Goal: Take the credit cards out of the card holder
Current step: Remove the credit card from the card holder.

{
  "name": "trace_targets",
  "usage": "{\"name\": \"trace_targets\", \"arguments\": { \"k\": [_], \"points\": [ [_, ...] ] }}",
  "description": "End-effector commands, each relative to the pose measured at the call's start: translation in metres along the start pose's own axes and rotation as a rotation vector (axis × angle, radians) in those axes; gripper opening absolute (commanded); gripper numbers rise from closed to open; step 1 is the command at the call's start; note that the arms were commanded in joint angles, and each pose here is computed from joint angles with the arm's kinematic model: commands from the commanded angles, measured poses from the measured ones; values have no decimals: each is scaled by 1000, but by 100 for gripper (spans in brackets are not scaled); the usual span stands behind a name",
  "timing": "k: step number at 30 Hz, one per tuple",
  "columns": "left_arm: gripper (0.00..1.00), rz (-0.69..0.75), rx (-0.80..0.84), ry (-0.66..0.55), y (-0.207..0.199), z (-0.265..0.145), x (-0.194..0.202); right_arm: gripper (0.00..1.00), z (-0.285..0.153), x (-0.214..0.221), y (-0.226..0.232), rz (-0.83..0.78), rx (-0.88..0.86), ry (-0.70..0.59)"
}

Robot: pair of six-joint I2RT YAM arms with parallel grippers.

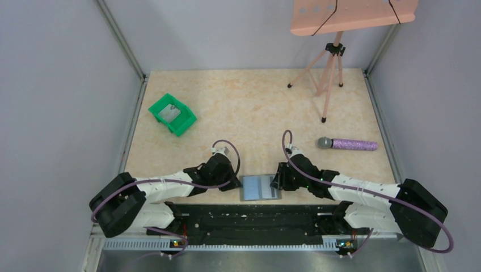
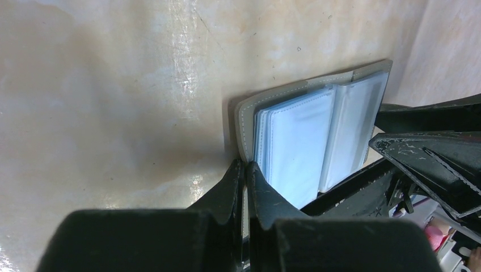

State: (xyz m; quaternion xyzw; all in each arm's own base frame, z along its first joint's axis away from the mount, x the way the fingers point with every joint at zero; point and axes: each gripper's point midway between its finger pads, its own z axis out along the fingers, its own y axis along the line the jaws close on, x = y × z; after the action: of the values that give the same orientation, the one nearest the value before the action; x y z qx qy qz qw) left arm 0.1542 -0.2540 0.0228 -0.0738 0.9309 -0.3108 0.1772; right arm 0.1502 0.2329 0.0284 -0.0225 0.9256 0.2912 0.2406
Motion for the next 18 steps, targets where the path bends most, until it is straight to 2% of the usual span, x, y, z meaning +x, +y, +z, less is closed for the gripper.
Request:
{"name": "trace_targets", "arguments": {
  "k": [1, 6, 13, 18],
  "points": [
    [6, 13, 9, -14, -8, 1, -4, 37, 2, -15, 15, -19, -33, -38],
    [6, 13, 10, -12, -9, 1, -4, 33, 1, -16, 20, -26, -52, -37],
    [6, 13, 12, -10, -10, 1, -3, 30, -7, -26, 44, -24, -170, -74],
    [6, 15, 11, -11, -10, 1, -3, 31, -10, -25, 52, -17, -225, -80]
  ]
}}
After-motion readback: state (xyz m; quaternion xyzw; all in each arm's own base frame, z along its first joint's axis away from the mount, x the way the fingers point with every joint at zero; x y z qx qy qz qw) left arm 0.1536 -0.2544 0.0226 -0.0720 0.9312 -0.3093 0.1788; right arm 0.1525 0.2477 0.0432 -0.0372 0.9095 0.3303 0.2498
